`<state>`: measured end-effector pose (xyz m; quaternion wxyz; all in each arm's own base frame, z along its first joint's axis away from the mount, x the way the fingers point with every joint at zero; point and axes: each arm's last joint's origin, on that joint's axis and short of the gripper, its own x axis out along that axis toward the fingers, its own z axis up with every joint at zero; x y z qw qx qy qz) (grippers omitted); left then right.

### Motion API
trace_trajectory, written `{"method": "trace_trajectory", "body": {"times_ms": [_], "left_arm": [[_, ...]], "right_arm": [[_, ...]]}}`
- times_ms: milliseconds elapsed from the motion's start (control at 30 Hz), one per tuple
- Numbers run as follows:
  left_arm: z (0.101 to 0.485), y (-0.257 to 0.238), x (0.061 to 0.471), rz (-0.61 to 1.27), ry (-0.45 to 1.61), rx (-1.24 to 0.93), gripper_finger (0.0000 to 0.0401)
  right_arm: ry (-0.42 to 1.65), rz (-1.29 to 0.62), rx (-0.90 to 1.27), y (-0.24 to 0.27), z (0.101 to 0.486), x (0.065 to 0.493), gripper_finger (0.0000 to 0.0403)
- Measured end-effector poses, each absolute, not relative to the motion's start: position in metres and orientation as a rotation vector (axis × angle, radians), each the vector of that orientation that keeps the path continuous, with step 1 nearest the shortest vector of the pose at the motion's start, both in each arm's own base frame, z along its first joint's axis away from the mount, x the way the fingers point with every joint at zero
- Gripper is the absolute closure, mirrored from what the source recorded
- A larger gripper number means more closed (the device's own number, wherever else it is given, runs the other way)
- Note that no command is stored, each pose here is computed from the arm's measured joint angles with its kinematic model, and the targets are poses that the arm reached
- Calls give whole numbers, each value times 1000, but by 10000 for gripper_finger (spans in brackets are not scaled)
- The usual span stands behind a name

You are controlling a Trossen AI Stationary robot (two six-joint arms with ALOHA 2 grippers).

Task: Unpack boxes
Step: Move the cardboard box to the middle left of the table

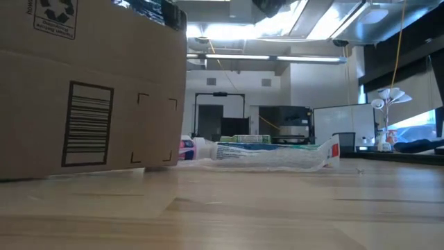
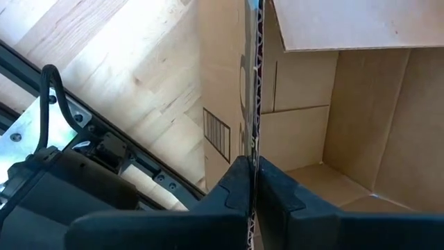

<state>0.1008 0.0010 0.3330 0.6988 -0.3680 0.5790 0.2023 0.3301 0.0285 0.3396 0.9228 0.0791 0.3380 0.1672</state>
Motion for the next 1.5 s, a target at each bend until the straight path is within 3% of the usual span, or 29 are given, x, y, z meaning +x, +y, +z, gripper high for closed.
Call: {"method": "trace_trajectory", "body": {"times_ms": [167, 500, 1100, 1500], "left_arm": [[333, 1, 100, 455, 1287, -824, 373], [333, 1, 100, 435, 1289, -796, 331], [360, 5, 103, 387, 1105, -626, 295], [379, 3, 95, 330, 1056, -622, 291]], "right_arm": [[721, 275, 250, 15, 333, 336, 254], [698, 391, 282, 19, 314, 361, 254], [706, 393, 304, 12, 259, 405, 254], [594, 404, 320, 2, 254, 421, 254]]}}
